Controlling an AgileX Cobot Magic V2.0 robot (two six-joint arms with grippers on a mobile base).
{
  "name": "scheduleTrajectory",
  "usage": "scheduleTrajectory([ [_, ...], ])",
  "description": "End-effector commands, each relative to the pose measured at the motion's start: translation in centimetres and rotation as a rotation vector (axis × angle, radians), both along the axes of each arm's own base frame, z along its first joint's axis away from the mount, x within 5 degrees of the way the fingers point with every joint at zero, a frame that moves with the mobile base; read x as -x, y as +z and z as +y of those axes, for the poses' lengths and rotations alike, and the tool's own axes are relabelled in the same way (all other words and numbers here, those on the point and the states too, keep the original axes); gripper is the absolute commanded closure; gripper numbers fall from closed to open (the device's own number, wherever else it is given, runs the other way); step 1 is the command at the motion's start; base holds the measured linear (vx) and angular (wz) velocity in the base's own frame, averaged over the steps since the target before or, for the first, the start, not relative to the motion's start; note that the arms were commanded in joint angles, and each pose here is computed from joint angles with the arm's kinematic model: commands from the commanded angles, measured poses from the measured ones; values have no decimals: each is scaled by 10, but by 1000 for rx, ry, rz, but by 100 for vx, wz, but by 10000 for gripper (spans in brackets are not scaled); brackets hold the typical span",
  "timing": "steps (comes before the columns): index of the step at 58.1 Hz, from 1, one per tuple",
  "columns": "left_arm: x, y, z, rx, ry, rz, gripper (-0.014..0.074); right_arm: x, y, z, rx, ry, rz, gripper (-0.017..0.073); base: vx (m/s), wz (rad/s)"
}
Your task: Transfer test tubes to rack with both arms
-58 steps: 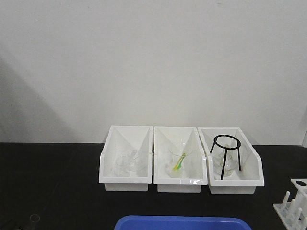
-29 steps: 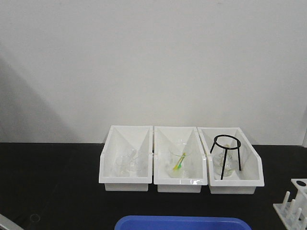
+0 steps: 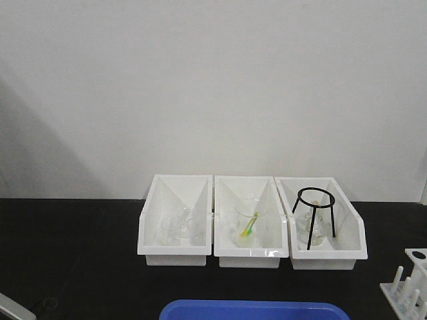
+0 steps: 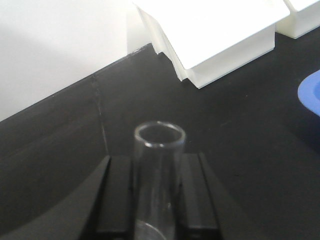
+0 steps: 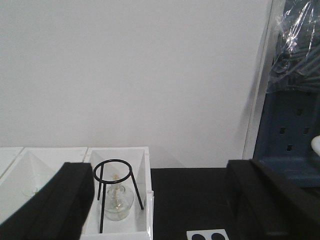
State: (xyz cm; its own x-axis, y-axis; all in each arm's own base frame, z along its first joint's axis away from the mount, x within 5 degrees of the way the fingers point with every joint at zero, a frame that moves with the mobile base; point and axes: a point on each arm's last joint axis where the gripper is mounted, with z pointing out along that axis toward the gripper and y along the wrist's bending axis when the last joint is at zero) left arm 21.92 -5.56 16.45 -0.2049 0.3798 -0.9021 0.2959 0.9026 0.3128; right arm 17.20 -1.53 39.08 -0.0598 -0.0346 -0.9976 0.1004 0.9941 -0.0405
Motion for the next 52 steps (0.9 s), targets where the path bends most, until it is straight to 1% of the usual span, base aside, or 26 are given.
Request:
scheduleTrajectory([
  [1,-7,18,-3,45,5,-124,484,2,18,2,25,17,-107,-20,0,0],
  [4,-7,18,-3,45,5,-124,543,2,18,2,25,17,-107,-20,0,0],
  [9,-7,18,-3,45,5,-124,616,2,18,2,24,17,-105,-20,0,0],
  [18,-7,19,-3,49,7,-138,617,2,17,2,23,16,-103,-20,0,0],
  [26,-7,26,-2,64,9,-200,615,2,17,2,21,16,-103,-20,0,0],
  [36,-4,38,-2,161,23,-249,615,2,17,2,21,16,-103,-20,0,0],
  [52,4,61,1,210,20,-337,615,2,17,2,21,16,-103,-20,0,0],
])
